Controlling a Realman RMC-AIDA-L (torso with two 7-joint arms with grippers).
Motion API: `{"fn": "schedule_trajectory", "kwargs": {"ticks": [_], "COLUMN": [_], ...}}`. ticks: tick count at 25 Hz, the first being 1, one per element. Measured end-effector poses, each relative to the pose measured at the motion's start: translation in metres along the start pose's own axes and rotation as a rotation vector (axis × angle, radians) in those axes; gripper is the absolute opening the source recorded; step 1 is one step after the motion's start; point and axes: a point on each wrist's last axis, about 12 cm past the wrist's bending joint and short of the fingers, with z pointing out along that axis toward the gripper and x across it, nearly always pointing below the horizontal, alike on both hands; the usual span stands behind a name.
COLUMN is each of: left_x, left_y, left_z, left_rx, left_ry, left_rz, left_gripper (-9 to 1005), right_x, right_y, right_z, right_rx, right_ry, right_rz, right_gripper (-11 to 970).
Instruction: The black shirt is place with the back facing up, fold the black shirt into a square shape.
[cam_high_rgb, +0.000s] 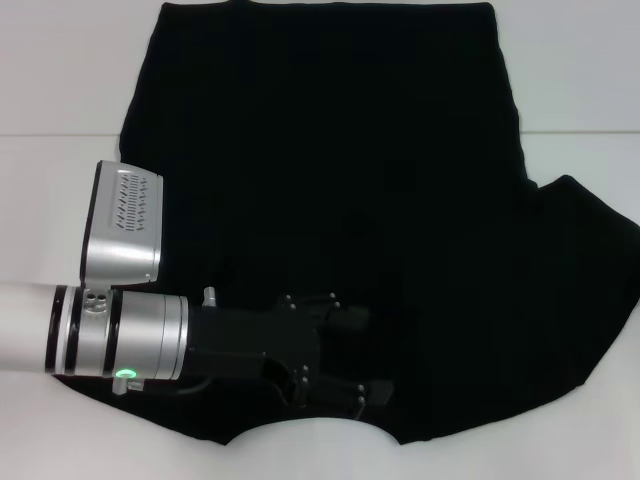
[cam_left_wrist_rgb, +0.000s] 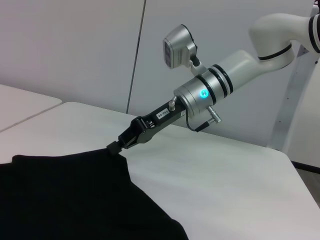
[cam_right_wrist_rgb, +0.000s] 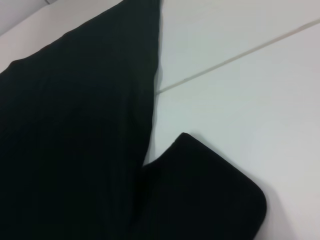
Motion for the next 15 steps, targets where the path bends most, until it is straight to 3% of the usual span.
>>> {"fn": "schedule_trajectory", "kwargs": {"ticks": [4,8,15], "left_x": [0.000,0.000,0.000], "left_y": [0.000,0.000,0.001], "left_z": [0.000,0.000,-0.001], "left_rx": [0.000,-0.001,-0.009], "left_ry": [0.000,0.001,0.003], "left_rz": [0.000,0.000,0.000], "left_gripper": [949,949,948], "right_x": [-0.005,-0.015,-0.024], "right_y": [0.005,0.021,0.068], "right_z": [0.002,0.010,0.031], "right_rx": [-0.023,-0.073,-0.203], "right_ry": [-0.018,-0.048,-0.014], "right_rz": [0.006,-0.001,-0.118], "right_gripper": [44,46,50]}}
